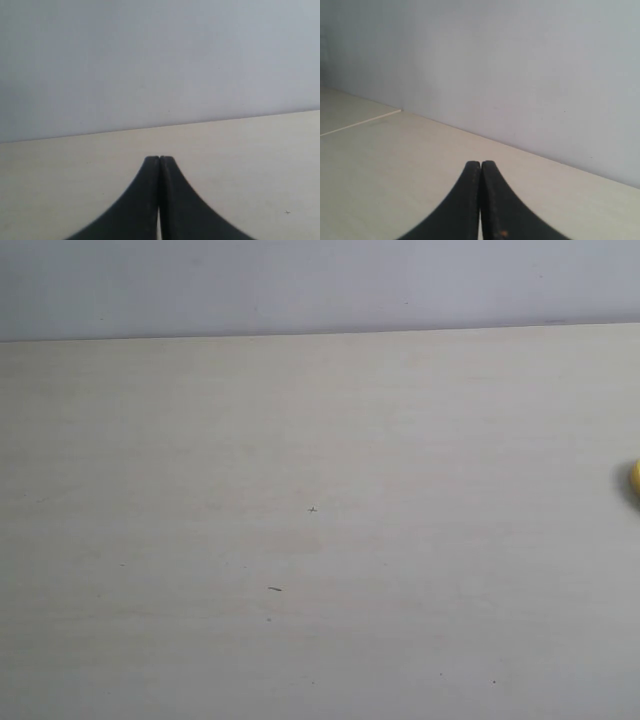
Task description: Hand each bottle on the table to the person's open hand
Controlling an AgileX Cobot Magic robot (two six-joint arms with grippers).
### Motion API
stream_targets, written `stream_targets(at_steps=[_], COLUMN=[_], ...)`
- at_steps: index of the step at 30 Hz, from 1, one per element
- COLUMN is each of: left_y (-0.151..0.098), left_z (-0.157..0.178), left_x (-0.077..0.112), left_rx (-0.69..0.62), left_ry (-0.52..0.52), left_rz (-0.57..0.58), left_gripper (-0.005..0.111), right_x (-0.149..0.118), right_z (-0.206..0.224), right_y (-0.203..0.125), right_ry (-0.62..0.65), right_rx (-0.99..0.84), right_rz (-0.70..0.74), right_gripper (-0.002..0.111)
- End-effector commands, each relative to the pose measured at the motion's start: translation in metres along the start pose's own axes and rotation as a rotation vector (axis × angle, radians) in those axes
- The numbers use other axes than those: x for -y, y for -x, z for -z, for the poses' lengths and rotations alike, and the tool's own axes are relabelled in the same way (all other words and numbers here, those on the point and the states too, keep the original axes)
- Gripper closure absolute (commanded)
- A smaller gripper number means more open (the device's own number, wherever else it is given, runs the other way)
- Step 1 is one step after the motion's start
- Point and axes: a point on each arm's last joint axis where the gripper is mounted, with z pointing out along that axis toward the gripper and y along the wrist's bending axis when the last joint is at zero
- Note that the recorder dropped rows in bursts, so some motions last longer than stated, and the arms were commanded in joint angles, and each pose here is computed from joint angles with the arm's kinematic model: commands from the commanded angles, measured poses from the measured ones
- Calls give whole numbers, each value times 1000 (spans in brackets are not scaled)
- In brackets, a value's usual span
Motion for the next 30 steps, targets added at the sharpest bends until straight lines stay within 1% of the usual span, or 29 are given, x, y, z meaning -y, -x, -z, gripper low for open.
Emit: stream_targets(at_steps=[1,3,30], left_y=[1,1,1], left_z=[0,0,0], left_x=[-2,-2,-3], left_rx=[20,20,20], left_ry=[30,37,46], left_rz=[31,61,49], left_gripper=[107,107,107], right_x=[0,0,0], right_z=[-1,-1,0], right_y=[-1,-1,-1], right_ry=[-2,-2,-3], right_rx=[9,9,11], right_rz=[-1,-1,-1], right_gripper=[108,108,108])
